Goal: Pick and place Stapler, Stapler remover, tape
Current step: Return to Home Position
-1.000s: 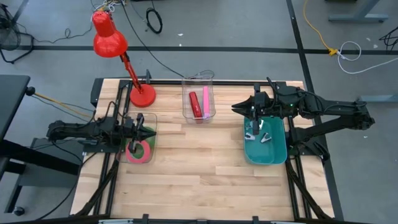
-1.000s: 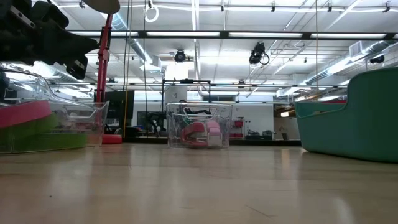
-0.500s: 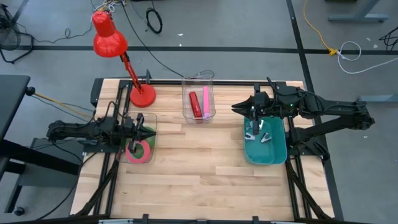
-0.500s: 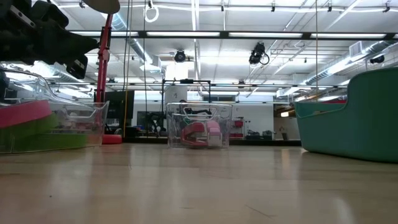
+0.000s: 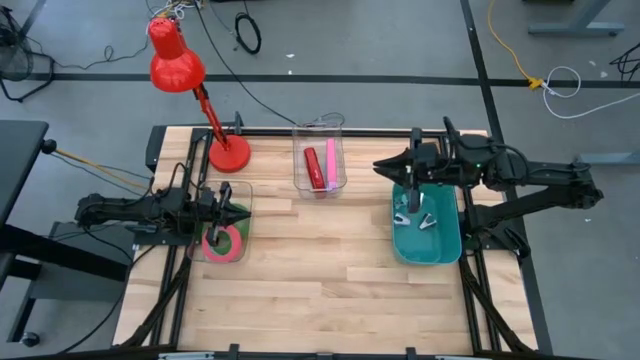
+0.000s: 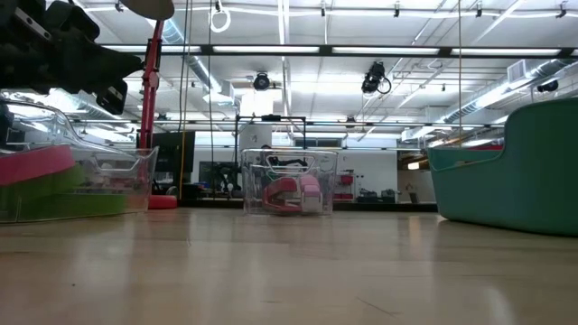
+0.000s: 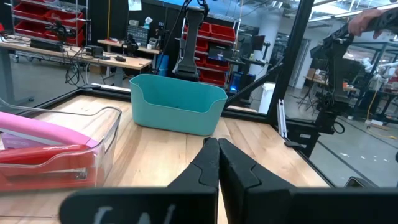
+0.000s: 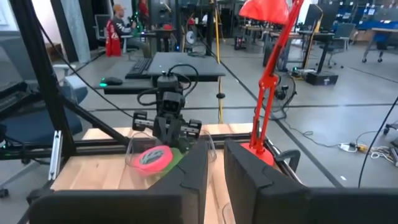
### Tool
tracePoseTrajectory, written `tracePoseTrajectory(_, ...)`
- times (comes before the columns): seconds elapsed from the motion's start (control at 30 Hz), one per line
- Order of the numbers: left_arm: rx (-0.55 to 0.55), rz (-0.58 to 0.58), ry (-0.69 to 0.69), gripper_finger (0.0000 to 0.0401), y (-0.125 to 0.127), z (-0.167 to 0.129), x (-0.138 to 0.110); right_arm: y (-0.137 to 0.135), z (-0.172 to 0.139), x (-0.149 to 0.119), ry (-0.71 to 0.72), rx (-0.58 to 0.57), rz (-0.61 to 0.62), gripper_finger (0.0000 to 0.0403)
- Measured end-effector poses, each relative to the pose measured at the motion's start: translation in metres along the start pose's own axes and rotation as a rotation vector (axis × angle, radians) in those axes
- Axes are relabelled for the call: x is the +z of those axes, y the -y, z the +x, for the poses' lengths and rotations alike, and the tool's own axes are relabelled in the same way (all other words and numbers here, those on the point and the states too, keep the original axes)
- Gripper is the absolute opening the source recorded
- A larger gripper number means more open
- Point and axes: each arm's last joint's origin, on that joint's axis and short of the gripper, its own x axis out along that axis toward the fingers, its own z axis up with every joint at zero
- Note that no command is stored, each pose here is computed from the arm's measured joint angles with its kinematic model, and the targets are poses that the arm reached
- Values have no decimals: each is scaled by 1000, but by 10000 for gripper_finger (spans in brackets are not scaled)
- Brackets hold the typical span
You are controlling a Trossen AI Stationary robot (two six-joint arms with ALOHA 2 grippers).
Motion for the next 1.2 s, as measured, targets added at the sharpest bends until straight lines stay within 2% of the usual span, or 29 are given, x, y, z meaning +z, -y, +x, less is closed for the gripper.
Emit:
tracePoseTrajectory(0.2,0,1,0,3,0,0,0,1,-11,-9,77,-1,9,57)
tracePoseTrajectory(0.33,0,1,0,3,0,0,0,1,-19,-28,180,2,20,57)
tracePoseTrajectory(0.57,0,0,0,3,0,0,0,-2,-30,-70,280,100,-2,57)
tracePoseTrajectory(0.8,0,0,0,3,0,0,0,-2,-41,-110,334,103,-1,57)
tracePoseTrajectory(1.2,0,0,0,3,0,0,0,0,-59,-172,324,64,-65,57)
